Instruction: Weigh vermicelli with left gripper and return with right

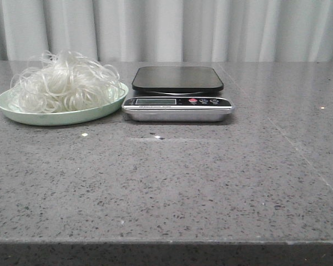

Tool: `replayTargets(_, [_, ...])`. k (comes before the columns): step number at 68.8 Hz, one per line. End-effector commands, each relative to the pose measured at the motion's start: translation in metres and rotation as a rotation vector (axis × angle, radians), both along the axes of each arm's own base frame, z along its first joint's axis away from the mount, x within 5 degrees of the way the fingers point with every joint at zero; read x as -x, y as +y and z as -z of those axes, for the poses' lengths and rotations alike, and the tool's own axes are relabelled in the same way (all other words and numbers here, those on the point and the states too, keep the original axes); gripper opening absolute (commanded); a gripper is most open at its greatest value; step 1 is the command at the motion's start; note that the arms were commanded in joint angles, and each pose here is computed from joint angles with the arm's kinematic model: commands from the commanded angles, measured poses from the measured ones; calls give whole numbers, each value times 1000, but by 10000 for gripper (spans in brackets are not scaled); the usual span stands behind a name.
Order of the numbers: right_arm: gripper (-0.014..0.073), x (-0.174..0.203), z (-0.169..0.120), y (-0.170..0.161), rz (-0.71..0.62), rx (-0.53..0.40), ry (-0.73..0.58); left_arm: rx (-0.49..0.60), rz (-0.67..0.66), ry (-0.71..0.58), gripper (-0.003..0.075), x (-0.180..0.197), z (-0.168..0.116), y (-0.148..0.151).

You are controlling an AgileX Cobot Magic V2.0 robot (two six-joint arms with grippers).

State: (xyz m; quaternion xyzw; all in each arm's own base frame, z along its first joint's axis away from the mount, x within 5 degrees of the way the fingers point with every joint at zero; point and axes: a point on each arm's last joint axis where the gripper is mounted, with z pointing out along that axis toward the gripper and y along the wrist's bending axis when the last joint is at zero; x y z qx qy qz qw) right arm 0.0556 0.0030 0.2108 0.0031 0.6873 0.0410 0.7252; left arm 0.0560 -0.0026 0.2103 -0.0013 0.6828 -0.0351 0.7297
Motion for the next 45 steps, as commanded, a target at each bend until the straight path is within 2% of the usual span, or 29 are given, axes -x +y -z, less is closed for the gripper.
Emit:
replayTargets(1, [166, 2, -7, -2, 28, 10, -161, 14, 5, -91, 134, 2, -6, 0])
replayTargets(45, [166, 2, -7, -2, 28, 10, -149, 14, 5, -91, 134, 2, -6, 0])
